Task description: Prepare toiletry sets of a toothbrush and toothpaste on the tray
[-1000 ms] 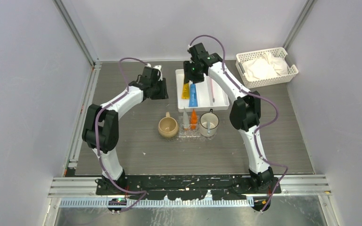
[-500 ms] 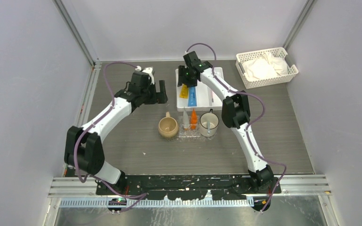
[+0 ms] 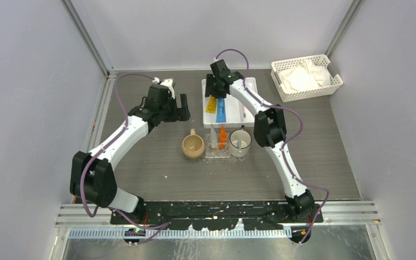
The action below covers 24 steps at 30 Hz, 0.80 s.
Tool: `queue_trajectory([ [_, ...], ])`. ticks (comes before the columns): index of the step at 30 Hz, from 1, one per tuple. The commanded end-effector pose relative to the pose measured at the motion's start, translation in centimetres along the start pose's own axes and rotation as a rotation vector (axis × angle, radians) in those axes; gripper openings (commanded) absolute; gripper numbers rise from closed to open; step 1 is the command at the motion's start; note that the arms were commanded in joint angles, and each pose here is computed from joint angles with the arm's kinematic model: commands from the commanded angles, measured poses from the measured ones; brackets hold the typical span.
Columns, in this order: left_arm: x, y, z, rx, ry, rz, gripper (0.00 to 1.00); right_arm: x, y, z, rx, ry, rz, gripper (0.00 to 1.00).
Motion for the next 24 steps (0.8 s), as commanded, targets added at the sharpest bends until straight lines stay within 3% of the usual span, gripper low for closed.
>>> queue_trajectory([
  [1,0.4,0.2,0.2,0.006,-0.027,0.002,0.95,2.1,-0.6,0.4,-0.02,-0.082,-0.024,0.56],
  [9,0.0,0.3,-0.4,0.006,-0.014,0.002,0.95,1.6,-2.7,-1.1,-0.064,-0.046,-0.05,0.55],
  [14,0.1,0.3,-0.3,0.005,-0.017,0.002,0.94,0.7,-3.4,-2.6,-0.069,-0.021,-0.056,0.5],
  [24,0.3,0.2,0.6,0.003,-0.036,0.011,0.94,-2.7,-5.7,-4.7,-0.168,0.06,0.012,0.51],
])
Point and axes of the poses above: each gripper's point midway between its finger pads, its own z axis back along the fingers, its own y axis along the line the jaws close on, x = y × z, the point moved 1 cm from there along z, back along the fingers, and after that the axes turned 1 degree about z, right-handed, at the moved point
